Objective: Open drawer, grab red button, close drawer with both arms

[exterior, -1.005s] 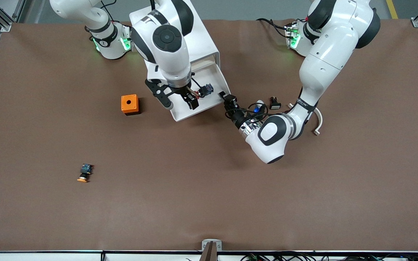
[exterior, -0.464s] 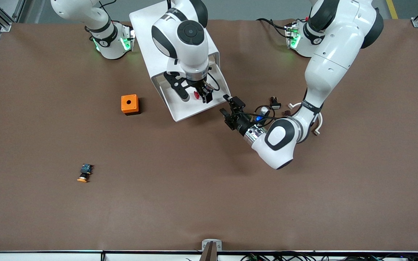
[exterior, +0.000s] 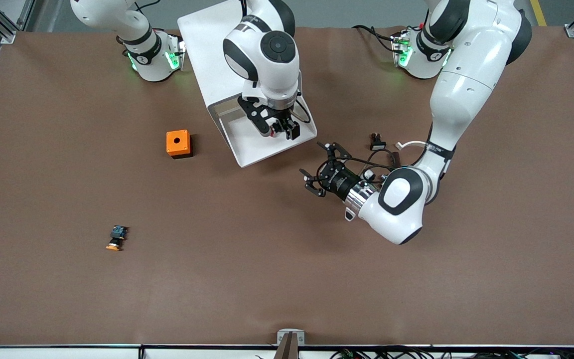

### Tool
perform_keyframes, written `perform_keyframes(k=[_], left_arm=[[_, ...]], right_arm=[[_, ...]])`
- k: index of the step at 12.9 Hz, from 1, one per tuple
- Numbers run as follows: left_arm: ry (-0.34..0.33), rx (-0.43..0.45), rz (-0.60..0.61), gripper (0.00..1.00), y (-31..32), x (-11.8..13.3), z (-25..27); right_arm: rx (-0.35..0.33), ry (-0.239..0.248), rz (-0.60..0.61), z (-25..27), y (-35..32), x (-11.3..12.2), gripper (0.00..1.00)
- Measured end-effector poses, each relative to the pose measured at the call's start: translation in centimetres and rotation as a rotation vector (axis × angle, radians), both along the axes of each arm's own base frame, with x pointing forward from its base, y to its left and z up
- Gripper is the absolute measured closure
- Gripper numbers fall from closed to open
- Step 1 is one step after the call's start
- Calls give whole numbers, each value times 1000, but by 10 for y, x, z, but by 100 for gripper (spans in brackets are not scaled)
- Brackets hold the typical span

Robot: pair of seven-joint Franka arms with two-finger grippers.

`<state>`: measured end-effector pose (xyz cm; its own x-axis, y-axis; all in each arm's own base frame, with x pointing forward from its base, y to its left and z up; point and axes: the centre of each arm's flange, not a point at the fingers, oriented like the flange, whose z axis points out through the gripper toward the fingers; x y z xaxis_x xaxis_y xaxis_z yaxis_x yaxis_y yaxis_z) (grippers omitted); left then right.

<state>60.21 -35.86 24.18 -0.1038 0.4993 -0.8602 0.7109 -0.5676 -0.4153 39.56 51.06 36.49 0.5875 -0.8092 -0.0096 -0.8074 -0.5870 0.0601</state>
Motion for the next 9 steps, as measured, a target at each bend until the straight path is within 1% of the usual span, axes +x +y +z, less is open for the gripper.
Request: perform_keyframes(k=[1, 3, 5, 7, 9], left_arm=[[-90, -8, -20, 1, 3, 5, 2], [-264, 6, -66, 1, 5, 13, 13], [-457, 42, -110, 0, -1, 21, 27], [-651, 95, -153, 1, -15, 28, 45], [-813, 161, -210, 0, -34, 27, 59]], right_arm=[[-4, 2, -1, -3, 2, -3, 0], [-11, 5, -5, -9, 7, -8, 0], [-16, 7, 0, -17, 12, -12, 0], [-25, 12, 5, -29, 15, -14, 3], [-28, 13, 18, -33, 18, -17, 24]])
